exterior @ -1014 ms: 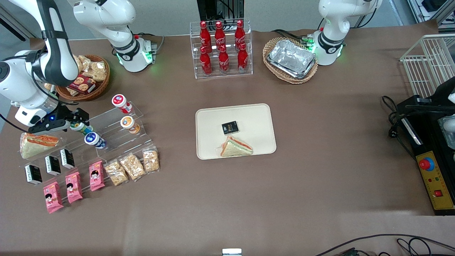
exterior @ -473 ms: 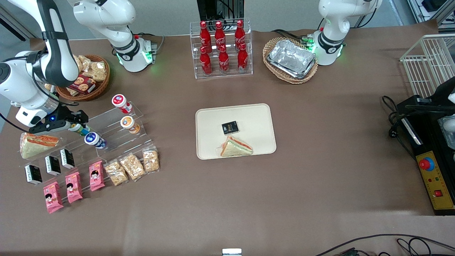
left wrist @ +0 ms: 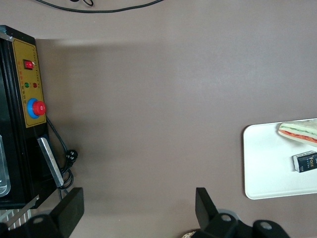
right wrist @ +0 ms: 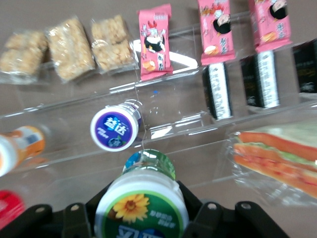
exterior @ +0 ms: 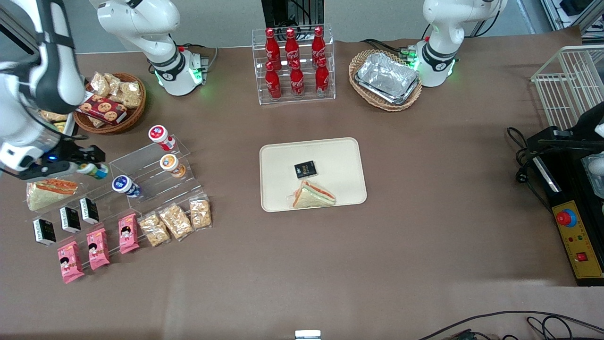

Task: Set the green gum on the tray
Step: 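Lift the green-capped bottle and carry it over the cream tray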

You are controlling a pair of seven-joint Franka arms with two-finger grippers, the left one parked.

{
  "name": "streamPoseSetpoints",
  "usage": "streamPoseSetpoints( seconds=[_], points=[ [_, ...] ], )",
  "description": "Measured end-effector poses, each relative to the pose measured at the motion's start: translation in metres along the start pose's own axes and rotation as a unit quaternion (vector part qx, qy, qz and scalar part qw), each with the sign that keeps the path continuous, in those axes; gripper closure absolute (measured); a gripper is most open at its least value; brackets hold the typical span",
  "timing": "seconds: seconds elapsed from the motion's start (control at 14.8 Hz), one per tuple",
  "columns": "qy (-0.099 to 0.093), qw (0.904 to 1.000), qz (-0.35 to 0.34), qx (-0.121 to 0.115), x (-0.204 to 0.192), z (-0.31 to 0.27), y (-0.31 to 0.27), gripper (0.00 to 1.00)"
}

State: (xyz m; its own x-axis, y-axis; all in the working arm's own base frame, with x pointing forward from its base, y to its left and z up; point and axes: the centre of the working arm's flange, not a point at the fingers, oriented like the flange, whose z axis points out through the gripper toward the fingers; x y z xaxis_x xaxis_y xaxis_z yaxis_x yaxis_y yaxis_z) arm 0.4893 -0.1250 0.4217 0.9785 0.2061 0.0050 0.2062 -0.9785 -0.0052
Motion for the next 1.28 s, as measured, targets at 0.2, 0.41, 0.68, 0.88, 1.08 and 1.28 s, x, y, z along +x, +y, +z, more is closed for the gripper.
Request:
streamPoseSetpoints(
  seconds=[0.2, 0.41, 0.68, 0.88, 1.08, 1.28],
  points=[
    [-0.009, 0.9999, -0.007, 0.004, 0.015, -0.069, 0.000, 0.50],
    [-0.017, 0.9997, -0.018, 0.007, 0.023, -0.134, -0.018, 0.50],
    [-0.015, 0.9999, -0.004, 0.000, 0.038, -0.202, -0.085, 0.50],
    [-0.016, 0.9984, 0.055, -0.008, 0.051, -0.214, -0.180, 0.52],
    [-0.022, 0.9915, 0.128, 0.007, 0.051, -0.211, -0.282, 0.52],
    [-0.024, 0.9798, 0.198, 0.017, 0.047, -0.202, -0.356, 0.52]
  ],
)
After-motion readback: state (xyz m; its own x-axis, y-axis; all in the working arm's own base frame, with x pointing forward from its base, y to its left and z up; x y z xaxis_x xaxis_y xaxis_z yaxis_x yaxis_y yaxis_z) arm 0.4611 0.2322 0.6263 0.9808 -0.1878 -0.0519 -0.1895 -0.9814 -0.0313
